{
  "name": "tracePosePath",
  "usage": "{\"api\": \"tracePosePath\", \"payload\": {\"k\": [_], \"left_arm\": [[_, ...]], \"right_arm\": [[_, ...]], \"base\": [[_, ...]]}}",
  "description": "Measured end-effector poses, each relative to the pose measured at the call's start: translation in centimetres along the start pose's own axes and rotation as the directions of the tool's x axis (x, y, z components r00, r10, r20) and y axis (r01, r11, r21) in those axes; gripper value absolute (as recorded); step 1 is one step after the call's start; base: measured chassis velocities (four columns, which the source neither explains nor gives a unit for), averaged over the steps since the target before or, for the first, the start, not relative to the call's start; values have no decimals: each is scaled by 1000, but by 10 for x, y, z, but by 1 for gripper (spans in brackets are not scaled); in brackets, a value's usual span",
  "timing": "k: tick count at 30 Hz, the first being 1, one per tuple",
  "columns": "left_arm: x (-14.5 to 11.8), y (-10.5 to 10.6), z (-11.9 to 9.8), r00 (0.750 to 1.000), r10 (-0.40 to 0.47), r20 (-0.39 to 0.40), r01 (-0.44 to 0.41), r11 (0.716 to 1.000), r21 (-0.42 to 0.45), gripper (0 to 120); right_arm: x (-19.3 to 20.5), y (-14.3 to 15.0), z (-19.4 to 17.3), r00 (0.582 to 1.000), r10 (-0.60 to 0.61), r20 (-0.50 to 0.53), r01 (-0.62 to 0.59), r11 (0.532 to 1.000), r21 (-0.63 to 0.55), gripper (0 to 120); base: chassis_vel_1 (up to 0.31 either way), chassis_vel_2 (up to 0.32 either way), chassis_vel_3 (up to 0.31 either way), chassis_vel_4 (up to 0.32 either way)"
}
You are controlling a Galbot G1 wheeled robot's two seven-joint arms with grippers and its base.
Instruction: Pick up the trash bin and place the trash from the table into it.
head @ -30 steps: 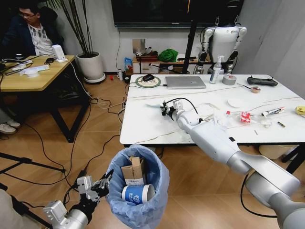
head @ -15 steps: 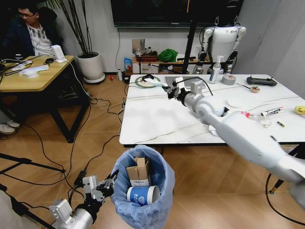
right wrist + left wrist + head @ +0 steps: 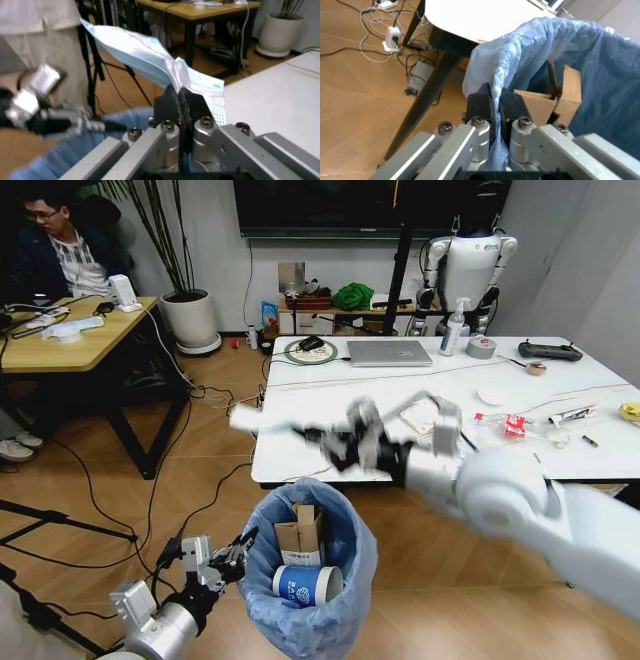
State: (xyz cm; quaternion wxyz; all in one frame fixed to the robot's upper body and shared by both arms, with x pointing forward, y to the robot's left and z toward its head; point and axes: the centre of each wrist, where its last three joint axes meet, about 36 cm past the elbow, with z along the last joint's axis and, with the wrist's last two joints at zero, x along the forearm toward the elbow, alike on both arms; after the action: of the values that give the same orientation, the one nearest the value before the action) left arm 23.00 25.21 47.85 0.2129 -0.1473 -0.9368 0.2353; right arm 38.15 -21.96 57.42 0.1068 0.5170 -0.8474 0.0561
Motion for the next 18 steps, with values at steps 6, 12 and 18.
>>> {"api": "tracePosePath", "payload": {"k": [6,12,18], "left_arm": [[-1,-1,-1,1000,3,6,-3,1000,2,0],[-3,-1,0,1000,-1,15,1,1000,11,0],[-3,-2,2,1000,-5,11,5,1000,12,0]], "right_arm": [[33,6,27,995,38,-93,-36,999,25,0],[58,16,28,989,74,-125,-66,996,67,0],[70,10,24,987,111,-120,-94,986,138,0]], "base": [[0,0,0,0],[0,0,0,0],[0,0,0,0]]}}
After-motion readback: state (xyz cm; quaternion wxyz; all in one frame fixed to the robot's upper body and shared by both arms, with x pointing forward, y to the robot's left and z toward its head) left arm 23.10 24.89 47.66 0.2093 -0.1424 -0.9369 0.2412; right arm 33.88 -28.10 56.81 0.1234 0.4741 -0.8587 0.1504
